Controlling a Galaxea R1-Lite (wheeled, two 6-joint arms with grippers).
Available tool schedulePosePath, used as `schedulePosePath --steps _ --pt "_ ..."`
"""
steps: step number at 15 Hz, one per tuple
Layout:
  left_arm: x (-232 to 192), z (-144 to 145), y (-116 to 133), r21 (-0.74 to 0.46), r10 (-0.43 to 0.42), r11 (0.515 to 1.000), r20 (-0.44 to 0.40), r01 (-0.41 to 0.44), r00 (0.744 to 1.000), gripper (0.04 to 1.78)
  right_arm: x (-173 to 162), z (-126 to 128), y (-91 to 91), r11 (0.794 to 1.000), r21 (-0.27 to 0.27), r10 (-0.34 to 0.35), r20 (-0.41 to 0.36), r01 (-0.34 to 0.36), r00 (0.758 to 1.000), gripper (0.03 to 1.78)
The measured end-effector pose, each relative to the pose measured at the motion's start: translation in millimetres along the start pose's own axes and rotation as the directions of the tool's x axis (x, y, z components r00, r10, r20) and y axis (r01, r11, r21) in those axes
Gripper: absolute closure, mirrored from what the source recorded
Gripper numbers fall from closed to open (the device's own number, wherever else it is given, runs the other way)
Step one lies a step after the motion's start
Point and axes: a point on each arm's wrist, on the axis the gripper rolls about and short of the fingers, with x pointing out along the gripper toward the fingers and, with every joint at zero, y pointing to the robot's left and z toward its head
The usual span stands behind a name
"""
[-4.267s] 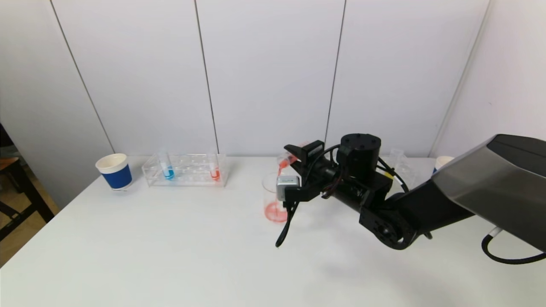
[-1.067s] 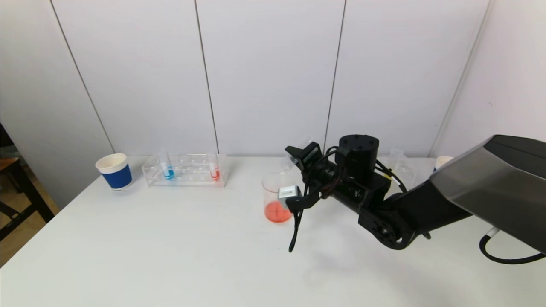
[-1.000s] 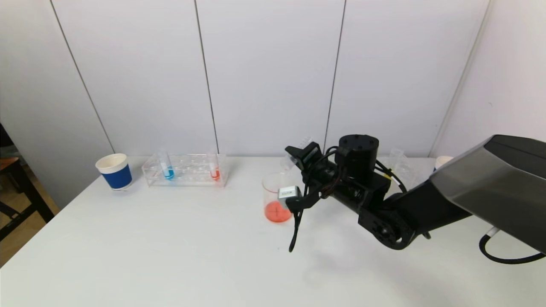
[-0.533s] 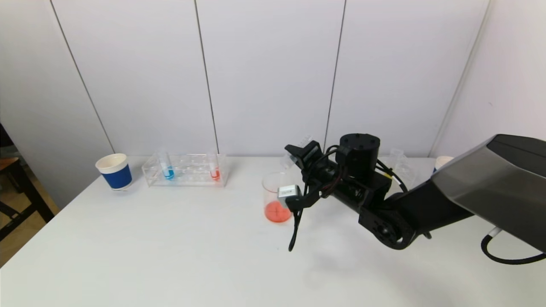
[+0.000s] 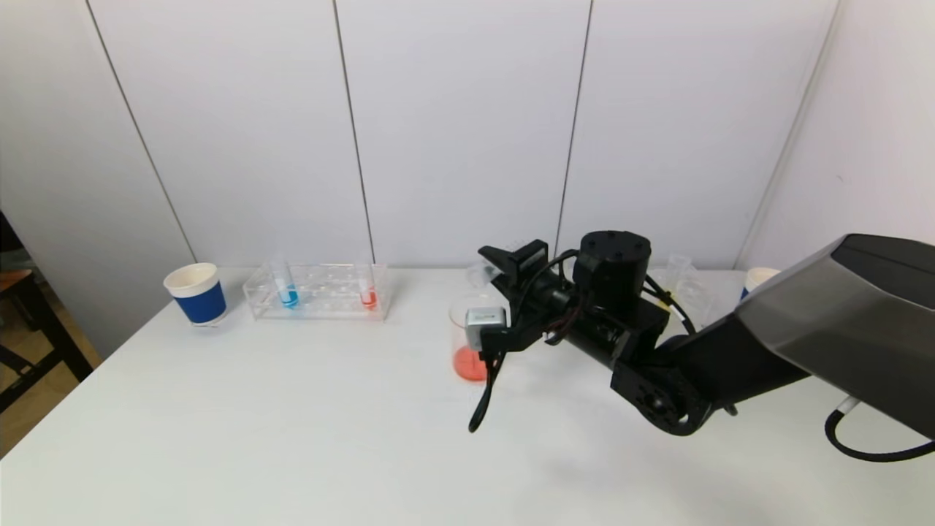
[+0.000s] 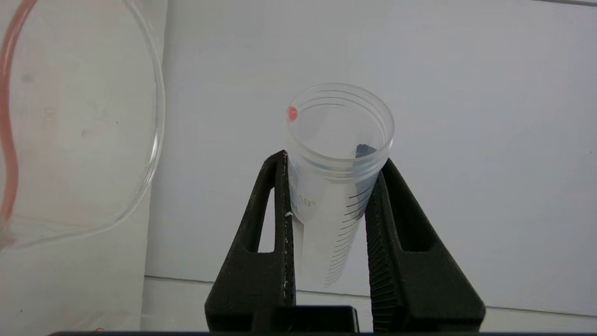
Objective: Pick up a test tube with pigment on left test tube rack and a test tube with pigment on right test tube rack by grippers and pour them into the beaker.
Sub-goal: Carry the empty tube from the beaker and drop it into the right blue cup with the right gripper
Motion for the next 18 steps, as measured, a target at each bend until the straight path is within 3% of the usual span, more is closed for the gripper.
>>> schedulePosePath --steps 3,5,7,10,14,18 --pt "0.0 0.1 0.0 0.0 0.0 1.0 0.001 0.0 1.0 0.06 0.6 1.8 -0.3 0.994 0.096 -0.056 0.007 0.055 0.998 1.32" --pt "0.0 0.0 0.0 0.0 0.0 1.0 0.0 0.0 1.0 0.06 0.7 4.4 0.7 0.988 0.144 -0.055 0.012 0.053 0.998 1.32" --pt "0.0 0.0 0.0 0.0 0.0 1.0 0.0 0.0 1.0 0.06 1.3 7.8 -0.5 0.973 0.224 -0.059 0.018 0.054 0.998 1.32" --pt "0.0 0.1 0.0 0.0 -0.001 1.0 0.001 0.001 1.0 0.06 1.4 8.6 -5.0 0.94 0.335 -0.073 0.014 0.065 0.997 1.32" --pt "0.0 0.0 0.0 0.0 0.0 1.0 0.0 0.0 1.0 0.06 -0.6 9.0 -15.4 0.892 0.443 -0.102 0.009 0.087 0.995 1.32" --pt "0.0 0.0 0.0 0.0 0.0 1.0 0.0 0.0 1.0 0.06 -1.2 6.9 -28.6 0.827 0.54 -0.152 -0.053 0.156 0.987 1.32"
